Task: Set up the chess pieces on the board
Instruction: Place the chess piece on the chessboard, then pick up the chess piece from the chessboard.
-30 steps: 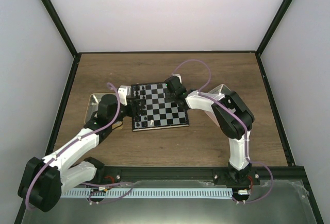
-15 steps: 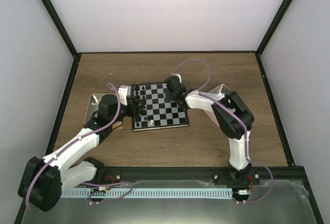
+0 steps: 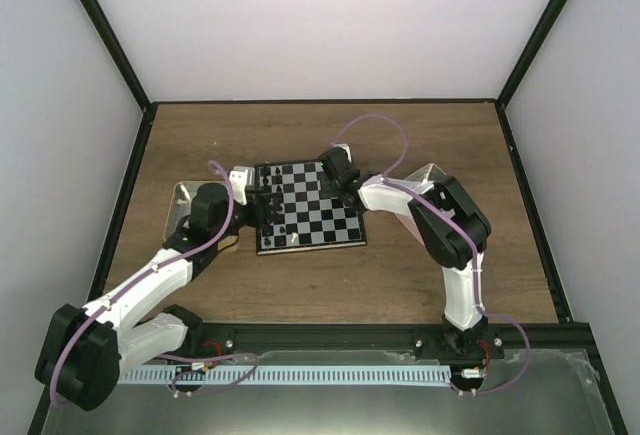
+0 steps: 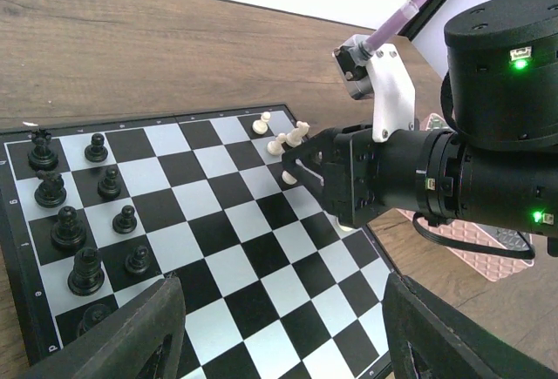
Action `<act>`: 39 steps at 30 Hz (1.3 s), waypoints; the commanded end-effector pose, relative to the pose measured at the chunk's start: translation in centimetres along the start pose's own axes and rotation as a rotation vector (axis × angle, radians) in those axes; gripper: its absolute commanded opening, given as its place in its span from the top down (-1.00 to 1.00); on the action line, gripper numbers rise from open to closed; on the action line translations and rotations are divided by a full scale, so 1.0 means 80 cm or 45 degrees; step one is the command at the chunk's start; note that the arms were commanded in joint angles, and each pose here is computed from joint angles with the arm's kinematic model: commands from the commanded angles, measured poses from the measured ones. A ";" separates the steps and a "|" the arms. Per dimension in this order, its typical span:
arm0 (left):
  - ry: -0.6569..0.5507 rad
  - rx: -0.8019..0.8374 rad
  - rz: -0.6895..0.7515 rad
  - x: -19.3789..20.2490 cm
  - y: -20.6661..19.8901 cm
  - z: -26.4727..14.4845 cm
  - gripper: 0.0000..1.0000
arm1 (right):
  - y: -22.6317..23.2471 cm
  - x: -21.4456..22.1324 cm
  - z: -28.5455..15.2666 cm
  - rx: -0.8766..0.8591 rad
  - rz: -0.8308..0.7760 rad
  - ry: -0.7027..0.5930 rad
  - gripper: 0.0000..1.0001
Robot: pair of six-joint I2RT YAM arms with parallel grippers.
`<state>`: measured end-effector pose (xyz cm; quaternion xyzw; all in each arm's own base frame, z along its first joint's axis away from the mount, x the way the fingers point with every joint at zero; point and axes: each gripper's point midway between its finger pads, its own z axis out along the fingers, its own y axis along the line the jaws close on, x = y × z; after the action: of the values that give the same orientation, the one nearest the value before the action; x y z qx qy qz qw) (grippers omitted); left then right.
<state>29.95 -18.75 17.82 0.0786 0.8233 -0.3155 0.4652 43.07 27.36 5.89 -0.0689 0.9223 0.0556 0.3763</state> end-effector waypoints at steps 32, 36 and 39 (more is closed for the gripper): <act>-0.246 -0.073 -0.109 -0.060 -0.011 -0.067 -0.32 | 0.160 0.131 -0.145 -0.458 -0.109 0.266 0.09; -0.244 -0.074 -0.109 -0.059 -0.010 -0.067 -0.32 | 0.161 0.144 -0.136 -0.405 -0.145 0.277 0.16; -0.246 -0.063 -0.097 -0.059 -0.012 -0.067 -0.33 | 0.162 0.145 -0.129 -0.372 -0.165 0.275 0.19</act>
<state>28.35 -15.48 22.97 0.0017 0.7928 -0.3147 0.5219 25.05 37.15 5.80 -0.1905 0.9311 0.1798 0.2537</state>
